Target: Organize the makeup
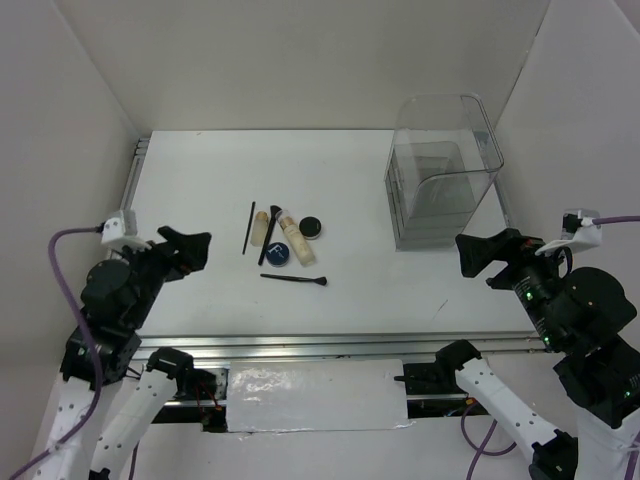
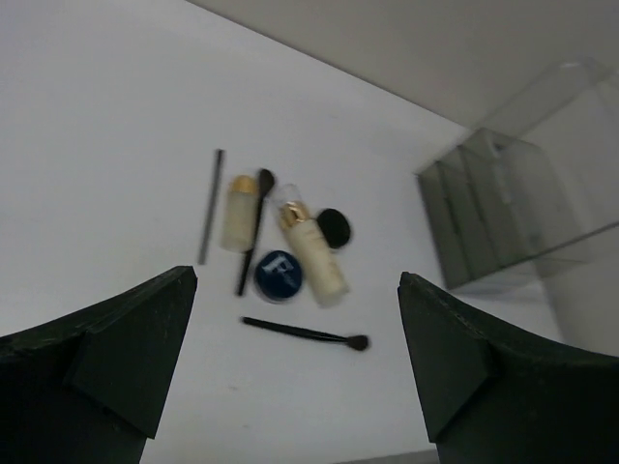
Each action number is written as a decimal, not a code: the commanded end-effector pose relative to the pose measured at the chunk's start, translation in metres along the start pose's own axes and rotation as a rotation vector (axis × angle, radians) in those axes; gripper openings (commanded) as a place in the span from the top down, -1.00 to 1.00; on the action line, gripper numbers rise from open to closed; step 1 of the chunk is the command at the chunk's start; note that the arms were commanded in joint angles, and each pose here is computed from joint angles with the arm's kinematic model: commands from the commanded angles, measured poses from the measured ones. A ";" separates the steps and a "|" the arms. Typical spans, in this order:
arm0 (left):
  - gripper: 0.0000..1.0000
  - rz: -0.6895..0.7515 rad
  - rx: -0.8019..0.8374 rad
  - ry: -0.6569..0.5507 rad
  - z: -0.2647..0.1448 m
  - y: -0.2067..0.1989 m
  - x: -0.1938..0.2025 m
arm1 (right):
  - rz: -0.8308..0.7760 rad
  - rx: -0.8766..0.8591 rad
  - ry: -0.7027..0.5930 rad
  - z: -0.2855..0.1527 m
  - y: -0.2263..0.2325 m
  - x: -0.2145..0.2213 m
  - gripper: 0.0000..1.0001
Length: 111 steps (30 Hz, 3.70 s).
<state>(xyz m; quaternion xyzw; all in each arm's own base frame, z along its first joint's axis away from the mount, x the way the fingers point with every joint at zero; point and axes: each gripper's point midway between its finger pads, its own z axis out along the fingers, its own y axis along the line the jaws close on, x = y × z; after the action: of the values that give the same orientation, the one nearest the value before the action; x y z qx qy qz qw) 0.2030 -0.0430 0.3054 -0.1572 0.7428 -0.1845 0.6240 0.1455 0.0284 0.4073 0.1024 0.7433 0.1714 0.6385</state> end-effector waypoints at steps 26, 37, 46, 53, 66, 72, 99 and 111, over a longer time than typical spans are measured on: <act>-0.99 -0.621 1.038 0.632 0.281 -0.330 0.195 | -0.020 -0.365 0.061 -0.010 0.067 0.002 -1.00; -0.99 -0.676 1.074 0.606 0.309 -0.352 0.213 | 0.000 -0.422 0.131 0.006 0.076 0.030 -0.99; -0.99 -0.673 1.043 0.606 0.323 -0.360 0.223 | -0.002 -0.421 0.115 0.004 0.075 0.026 -0.99; -0.99 -0.651 0.987 0.585 0.324 -0.353 0.226 | 0.000 -0.431 0.104 0.000 0.076 0.023 -0.99; -0.99 -0.699 1.101 0.566 0.315 -0.381 0.211 | -0.001 -0.412 0.106 0.003 0.072 0.027 -0.99; -0.99 -0.735 1.152 0.554 0.301 -0.386 0.195 | -0.002 -0.410 0.103 0.004 0.073 0.025 -0.99; -0.99 -0.723 1.309 0.380 0.226 -0.413 0.067 | 0.272 -0.037 -0.132 0.079 0.035 -0.020 -1.00; -0.99 -0.739 1.326 0.334 0.220 -0.423 0.037 | 0.346 0.173 -0.255 0.119 -0.009 -0.019 -1.00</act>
<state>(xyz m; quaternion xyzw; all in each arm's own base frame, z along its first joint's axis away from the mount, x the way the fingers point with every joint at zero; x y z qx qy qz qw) 0.4432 -0.4645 0.3617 0.0050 0.5348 -0.7784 0.3286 0.2508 0.0454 0.3938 0.2649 0.6770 0.2115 0.6533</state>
